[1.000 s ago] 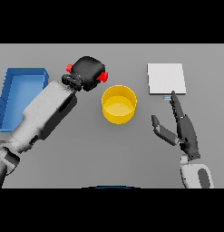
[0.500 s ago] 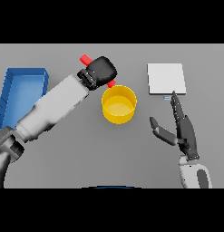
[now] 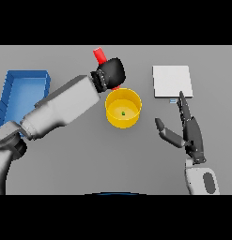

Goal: Pick up the red beaker and tilt it to pour out 1 green nut into yellow bowl. Pick up the yellow bowl and place it on the metallic measuring scale.

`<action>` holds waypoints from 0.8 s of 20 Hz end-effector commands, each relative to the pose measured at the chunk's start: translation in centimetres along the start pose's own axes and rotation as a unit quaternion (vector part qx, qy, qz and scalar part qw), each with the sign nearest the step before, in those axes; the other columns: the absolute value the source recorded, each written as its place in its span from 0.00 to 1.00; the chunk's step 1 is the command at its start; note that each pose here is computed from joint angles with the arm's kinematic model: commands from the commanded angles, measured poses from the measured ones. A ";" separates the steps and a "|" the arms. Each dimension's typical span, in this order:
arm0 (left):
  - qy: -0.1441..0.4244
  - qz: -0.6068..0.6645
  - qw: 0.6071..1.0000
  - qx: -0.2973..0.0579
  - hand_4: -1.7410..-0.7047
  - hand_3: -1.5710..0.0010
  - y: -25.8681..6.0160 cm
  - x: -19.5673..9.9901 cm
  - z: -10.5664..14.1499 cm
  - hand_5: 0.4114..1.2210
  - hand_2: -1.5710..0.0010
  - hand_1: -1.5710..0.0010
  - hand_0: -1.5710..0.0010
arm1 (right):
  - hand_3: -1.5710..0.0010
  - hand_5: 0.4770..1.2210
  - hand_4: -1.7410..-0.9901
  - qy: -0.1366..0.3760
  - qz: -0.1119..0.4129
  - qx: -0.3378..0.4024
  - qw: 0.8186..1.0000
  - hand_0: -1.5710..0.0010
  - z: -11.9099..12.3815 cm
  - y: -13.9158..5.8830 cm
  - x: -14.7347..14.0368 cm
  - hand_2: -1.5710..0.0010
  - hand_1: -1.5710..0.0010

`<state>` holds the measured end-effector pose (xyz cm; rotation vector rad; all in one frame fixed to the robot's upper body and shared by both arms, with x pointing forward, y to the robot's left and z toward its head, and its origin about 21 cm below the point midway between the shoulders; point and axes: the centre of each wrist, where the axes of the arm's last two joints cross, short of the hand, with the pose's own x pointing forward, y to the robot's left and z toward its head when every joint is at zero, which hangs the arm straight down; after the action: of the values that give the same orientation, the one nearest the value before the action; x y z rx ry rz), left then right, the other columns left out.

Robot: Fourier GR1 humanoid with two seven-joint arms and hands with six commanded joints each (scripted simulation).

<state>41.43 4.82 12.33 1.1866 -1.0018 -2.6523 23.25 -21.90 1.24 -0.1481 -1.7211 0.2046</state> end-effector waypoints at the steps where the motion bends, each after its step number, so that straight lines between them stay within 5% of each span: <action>1: 0.003 -0.022 1.000 -0.004 0.00 0.00 0.1 -0.1 0.0 1.00 0.00 0.00 0.00 | 1.00 0.12 0.81 0.000 0.002 0.001 1.000 1.00 0.3 0.0 -0.1 1.00 1.00; 11: -0.002 -0.183 0.983 0.004 0.01 0.00 4.5 -0.5 -0.1 1.00 0.00 0.00 0.00 | 1.00 0.13 0.80 -0.003 0.010 -0.001 1.000 1.00 0.8 0.2 -0.1 1.00 1.00; 16: 0.085 -0.187 0.978 0.022 0.02 0.00 9.2 -8.6 3.0 1.00 0.00 0.00 0.00 | 1.00 0.10 0.81 -0.004 0.012 0.001 1.000 1.00 0.6 0.5 0.2 1.00 1.00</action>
<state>43.68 1.91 24.83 1.7434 -0.8851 -2.7306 22.63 -21.40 1.19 -0.1661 -1.7299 0.2249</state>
